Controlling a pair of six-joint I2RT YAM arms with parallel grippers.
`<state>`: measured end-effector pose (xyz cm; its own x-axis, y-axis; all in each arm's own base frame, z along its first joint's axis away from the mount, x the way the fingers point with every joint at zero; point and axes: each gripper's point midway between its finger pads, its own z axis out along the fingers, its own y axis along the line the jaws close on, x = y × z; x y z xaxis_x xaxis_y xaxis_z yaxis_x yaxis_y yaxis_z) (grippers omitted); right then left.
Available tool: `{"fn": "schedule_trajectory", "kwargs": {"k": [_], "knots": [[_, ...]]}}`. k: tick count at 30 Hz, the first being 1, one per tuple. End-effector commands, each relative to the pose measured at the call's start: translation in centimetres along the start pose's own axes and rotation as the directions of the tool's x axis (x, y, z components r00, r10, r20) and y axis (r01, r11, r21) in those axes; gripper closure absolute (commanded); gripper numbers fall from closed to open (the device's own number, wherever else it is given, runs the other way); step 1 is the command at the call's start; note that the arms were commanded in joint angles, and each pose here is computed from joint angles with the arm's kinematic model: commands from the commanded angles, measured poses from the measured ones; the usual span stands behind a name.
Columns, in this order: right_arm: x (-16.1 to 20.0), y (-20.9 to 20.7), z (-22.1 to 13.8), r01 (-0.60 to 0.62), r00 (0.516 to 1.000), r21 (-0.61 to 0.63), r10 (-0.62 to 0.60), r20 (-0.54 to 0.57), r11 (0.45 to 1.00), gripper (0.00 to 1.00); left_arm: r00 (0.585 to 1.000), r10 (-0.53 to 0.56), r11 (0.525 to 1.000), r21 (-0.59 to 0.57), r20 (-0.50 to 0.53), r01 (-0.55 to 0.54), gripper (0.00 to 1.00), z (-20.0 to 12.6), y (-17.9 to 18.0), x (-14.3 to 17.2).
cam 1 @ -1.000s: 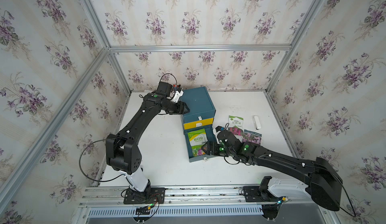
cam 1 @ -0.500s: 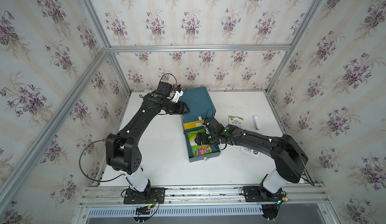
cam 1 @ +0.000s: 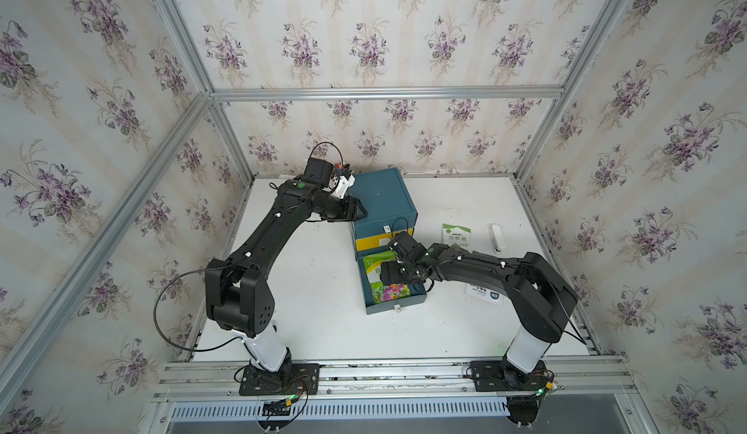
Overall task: Take the seed bags out of the drawer
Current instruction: Pick up the seed packet from the drawer.
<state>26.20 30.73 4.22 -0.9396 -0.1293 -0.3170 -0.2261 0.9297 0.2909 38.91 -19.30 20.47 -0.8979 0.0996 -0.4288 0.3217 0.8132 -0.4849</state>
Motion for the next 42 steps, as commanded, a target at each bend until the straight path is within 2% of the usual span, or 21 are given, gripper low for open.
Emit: {"fn": "schedule_trajectory", "kwargs": {"k": [1,6,18,42], "knots": [[-0.2,-0.1,0.5,-0.004,1.0,0.003,0.004,0.008,1.0,0.09,0.978,-0.065,0.988,-0.154,-0.198,0.034,0.36,0.7,3.1,5.2],[0.3,0.5,1.2,-0.004,1.0,-0.033,0.004,-0.018,0.999,0.15,0.978,-0.06,0.988,-0.154,-0.198,0.03,0.36,0.7,3.0,5.1],[0.5,1.7,2.0,-0.011,0.999,-0.1,0.007,-0.038,0.995,0.52,0.978,-0.055,0.988,-0.156,-0.202,0.024,0.36,0.5,3.0,5.2],[1.2,1.2,2.9,-0.025,0.998,-0.089,0.02,-0.056,0.996,0.98,0.978,-0.052,0.988,-0.156,-0.204,0.02,0.36,0.3,3.0,5.3]]}}
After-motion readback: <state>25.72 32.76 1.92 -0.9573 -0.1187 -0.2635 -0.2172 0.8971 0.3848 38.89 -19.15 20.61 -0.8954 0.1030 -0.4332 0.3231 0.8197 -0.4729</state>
